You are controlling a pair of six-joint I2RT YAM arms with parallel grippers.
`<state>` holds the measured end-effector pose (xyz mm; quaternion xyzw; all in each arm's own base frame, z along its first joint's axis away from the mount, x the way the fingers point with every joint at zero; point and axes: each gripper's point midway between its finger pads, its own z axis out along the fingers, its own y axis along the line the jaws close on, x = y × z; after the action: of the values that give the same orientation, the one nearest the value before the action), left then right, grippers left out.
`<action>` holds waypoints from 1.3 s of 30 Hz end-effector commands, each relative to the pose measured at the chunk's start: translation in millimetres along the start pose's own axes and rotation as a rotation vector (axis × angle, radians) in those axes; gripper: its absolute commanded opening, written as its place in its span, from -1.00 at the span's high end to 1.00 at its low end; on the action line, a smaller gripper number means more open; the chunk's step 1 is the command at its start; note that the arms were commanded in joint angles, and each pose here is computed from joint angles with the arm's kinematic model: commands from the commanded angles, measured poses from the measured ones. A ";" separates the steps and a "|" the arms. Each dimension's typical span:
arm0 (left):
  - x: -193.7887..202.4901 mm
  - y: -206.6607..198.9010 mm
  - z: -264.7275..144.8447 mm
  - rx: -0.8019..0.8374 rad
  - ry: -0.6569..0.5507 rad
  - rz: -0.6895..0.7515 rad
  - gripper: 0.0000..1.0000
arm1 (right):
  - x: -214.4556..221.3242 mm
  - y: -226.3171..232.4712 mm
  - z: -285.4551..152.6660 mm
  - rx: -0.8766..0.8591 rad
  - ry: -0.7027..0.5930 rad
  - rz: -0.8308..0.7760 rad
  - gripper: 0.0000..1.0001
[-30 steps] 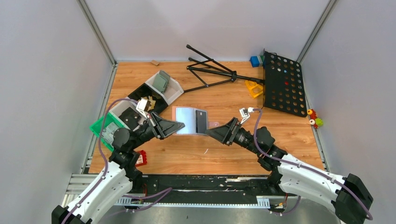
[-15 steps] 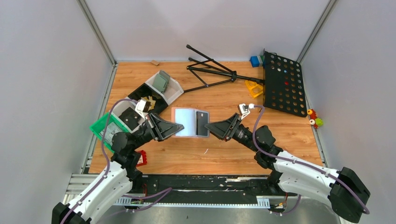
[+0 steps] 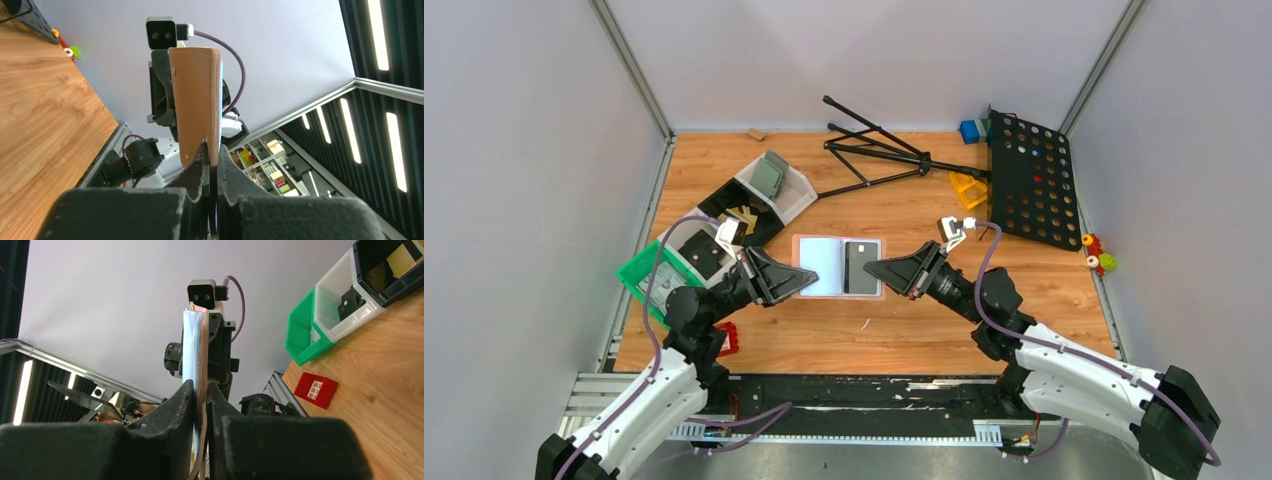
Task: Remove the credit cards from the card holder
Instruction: Remove the credit card from the card holder.
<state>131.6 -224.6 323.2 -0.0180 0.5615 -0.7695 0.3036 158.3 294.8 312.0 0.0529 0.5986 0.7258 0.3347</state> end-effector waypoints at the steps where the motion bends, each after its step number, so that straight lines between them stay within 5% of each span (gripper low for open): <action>1: 0.7 -4.9 -2.6 0.005 -0.008 0.085 0.99 | -6.2 16.2 2.0 -0.012 -0.004 -0.064 0.82; 4: -1.7 10.7 -6.2 -0.105 -0.013 0.204 0.70 | -4.7 3.1 0.4 0.064 0.011 -0.103 1.00; 9: -25.6 84.1 -63.4 -0.708 -0.068 0.387 -0.08 | -9.3 -18.7 -3.8 0.199 0.016 -0.204 1.00; 12: -36.0 85.1 -84.4 -0.845 -0.068 0.481 -0.31 | -11.0 -33.1 -3.8 0.264 0.024 -0.256 1.00; 15: -31.6 74.9 -74.5 -0.774 -0.033 0.502 -0.29 | -9.6 -42.4 -0.6 0.296 0.046 -0.290 1.00; 21: 7.6 49.2 -21.8 -0.362 0.105 0.320 0.20 | 0.3 -48.7 11.4 0.278 0.106 -0.296 1.00; 39: 33.3 84.2 -10.4 -0.388 0.226 0.232 0.32 | 32.5 -41.5 18.7 0.139 0.231 -0.158 1.00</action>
<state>139.5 -244.9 228.1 0.0654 0.7386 -0.5941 0.3118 168.1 325.9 234.5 -0.0423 0.7324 0.6032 0.3130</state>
